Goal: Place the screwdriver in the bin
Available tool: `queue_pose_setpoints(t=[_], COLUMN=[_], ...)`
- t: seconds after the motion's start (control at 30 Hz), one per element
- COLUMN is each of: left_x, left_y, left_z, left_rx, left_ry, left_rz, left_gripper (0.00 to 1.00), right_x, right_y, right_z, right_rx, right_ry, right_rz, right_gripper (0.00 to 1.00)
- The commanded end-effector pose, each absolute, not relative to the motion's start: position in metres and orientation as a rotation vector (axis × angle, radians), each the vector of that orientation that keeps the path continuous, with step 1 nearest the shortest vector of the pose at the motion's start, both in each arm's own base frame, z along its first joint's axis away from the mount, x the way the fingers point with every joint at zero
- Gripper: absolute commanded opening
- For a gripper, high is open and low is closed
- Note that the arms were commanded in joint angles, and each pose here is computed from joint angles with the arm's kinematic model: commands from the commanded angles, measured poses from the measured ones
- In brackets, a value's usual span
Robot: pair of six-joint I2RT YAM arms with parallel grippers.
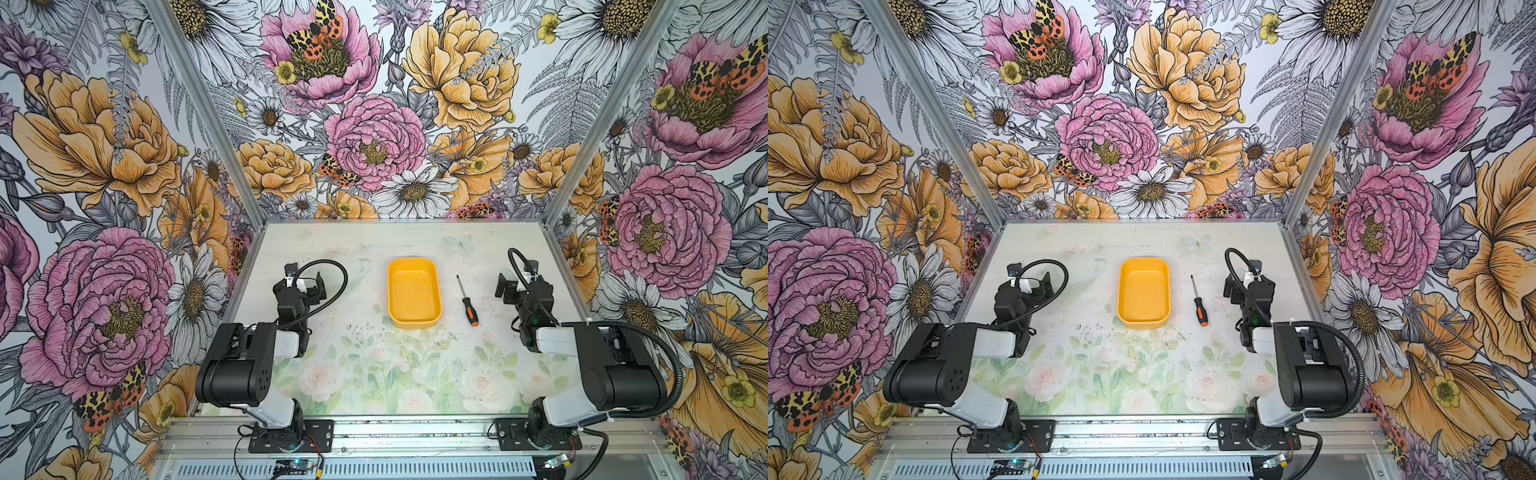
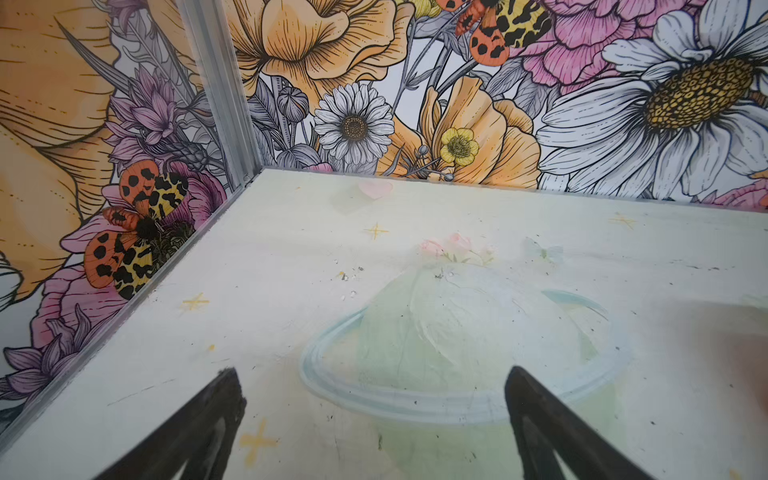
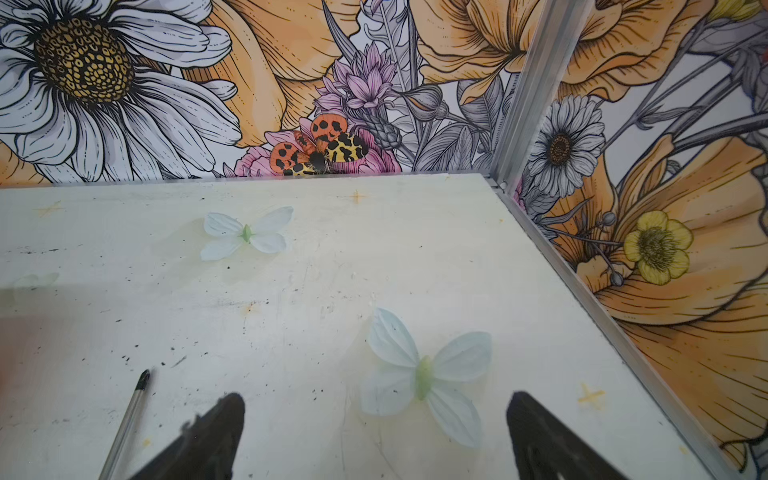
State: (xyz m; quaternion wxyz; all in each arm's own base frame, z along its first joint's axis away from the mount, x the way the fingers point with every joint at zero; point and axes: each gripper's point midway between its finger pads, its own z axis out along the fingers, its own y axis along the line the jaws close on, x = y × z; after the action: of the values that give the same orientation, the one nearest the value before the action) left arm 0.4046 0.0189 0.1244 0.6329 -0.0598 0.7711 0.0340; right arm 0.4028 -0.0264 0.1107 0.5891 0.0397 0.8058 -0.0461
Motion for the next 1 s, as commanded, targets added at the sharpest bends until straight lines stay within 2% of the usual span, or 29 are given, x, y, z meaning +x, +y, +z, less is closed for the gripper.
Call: queue_pose_setpoints(t=[0.0,0.2,0.4,0.53,0.8,0.97], left_x=[0.404,0.404,0.407,0.403,0.402,0.402], left_y=[0.019,0.027,0.012,0.029,0.027,0.029], left_z=[0.131,0.13,0.129,0.131,0.131,0.131], left_rx=[-0.134,-0.17,-0.066,-0.19,-0.187,-0.19], left_ry=[1.741,1.742,1.757,1.735,1.735,1.733], left_rz=[0.096,0.092,-0.018,0.116,0.117,0.12], left_gripper=[0.99,0.99,0.99,0.99,0.99,0.99], right_x=[0.404,0.404,0.405,0.404,0.402,0.402], right_y=[-0.023,-0.023,-0.023,-0.023,-0.024,-0.028], right_z=[0.111,0.111,0.112,0.111,0.111,0.118], right_rx=[0.083,0.083,0.082,0.081,0.086,0.111], right_ry=[1.865,1.865,1.864,1.861,1.856,1.849], right_rz=[-0.092,-0.093,-0.092,-0.098,-0.101,-0.118], right_gripper=[0.99,1.0,0.99,1.0,0.99,0.96])
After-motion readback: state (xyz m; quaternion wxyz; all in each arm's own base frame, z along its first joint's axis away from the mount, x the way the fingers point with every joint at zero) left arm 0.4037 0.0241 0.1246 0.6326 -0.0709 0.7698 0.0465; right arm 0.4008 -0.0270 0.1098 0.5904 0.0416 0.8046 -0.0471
